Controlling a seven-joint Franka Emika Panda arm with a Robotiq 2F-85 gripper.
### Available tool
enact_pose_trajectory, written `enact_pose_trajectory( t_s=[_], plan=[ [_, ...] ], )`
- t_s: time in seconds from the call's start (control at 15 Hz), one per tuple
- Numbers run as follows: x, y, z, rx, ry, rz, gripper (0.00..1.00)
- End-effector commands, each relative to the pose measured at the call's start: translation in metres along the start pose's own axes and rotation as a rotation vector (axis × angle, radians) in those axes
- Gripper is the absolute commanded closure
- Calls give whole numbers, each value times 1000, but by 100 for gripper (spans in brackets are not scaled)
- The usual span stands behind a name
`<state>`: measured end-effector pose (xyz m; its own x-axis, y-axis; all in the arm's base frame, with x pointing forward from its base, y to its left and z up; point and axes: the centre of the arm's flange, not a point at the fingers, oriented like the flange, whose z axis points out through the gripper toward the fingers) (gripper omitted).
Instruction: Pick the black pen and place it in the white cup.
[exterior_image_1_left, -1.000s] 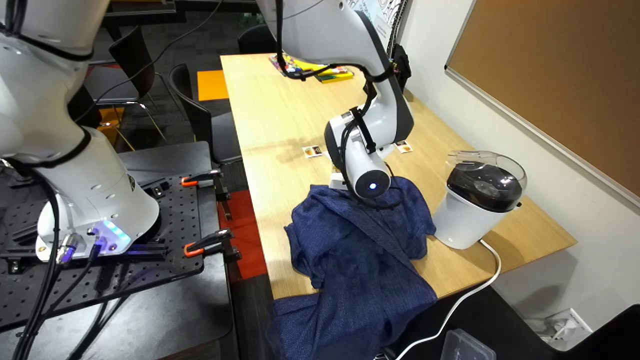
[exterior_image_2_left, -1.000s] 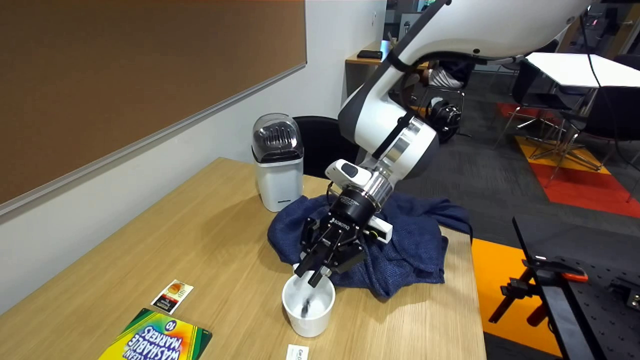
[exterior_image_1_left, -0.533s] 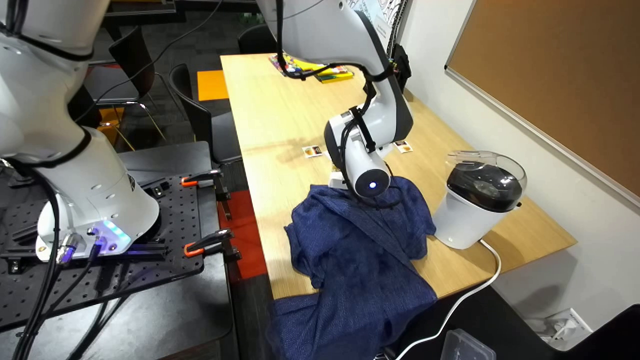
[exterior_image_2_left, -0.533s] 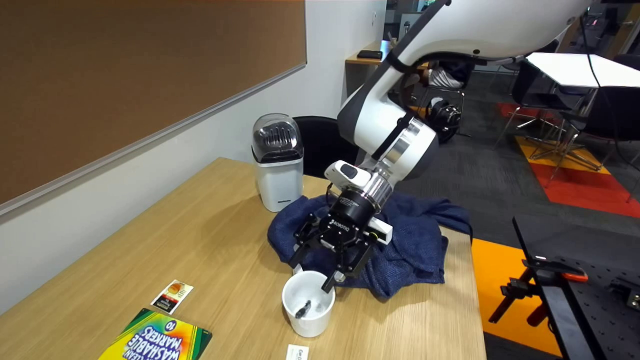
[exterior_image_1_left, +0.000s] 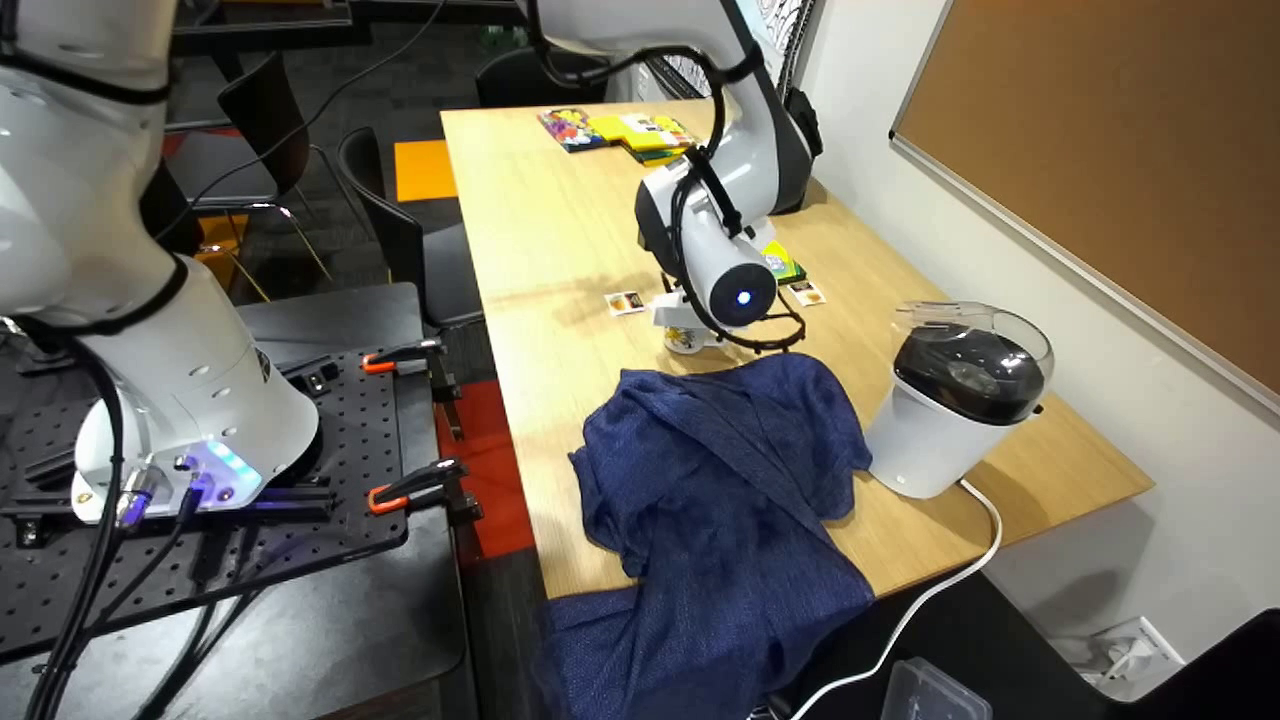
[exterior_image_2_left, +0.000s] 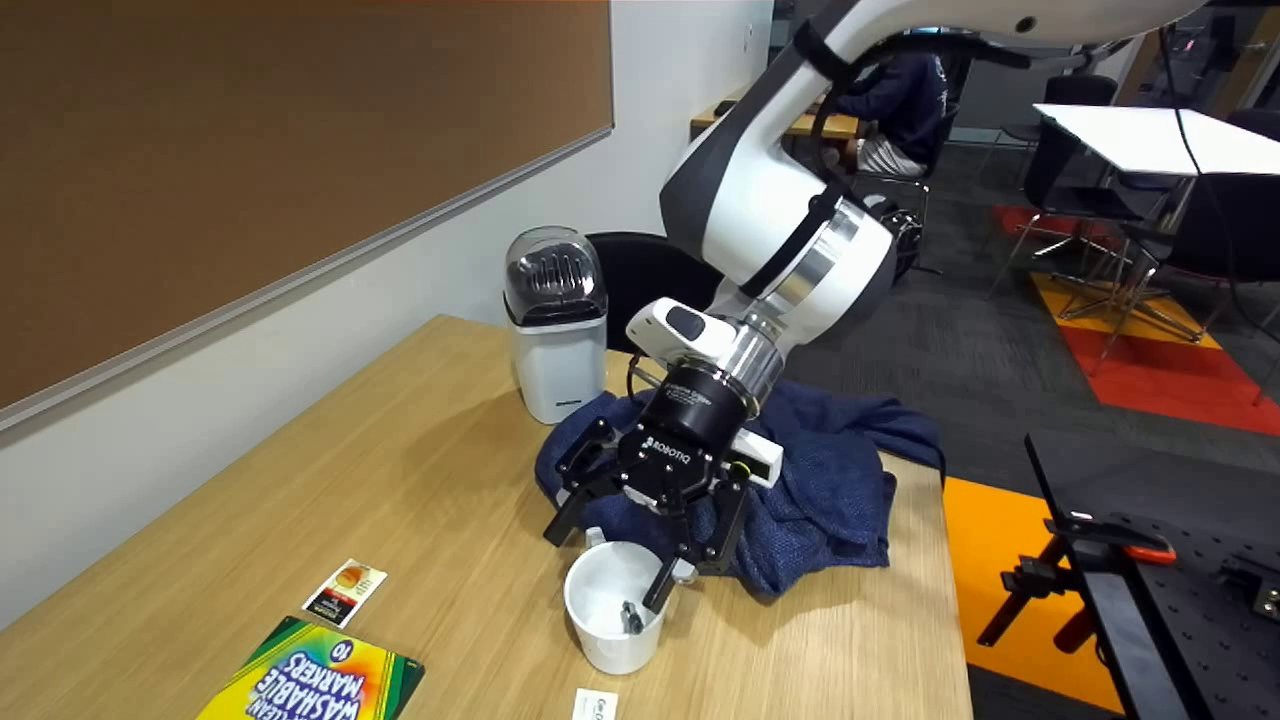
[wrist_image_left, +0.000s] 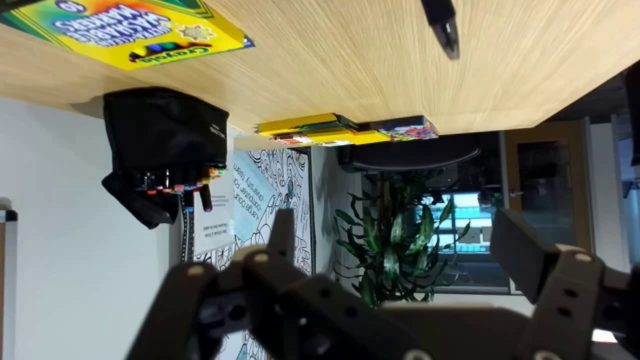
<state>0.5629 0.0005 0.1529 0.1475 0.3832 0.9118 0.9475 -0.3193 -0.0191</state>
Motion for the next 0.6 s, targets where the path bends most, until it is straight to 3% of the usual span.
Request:
enact_pose_trajectory(
  t_s=[0.0, 0.33, 0.53],
  plan=[
    [54, -29, -11, -30, -53, -15, 0],
    [100, -50, -23, -86, -129, -22, 0],
    [126, -59, -28, -211, -239, 25, 0]
  ],
)
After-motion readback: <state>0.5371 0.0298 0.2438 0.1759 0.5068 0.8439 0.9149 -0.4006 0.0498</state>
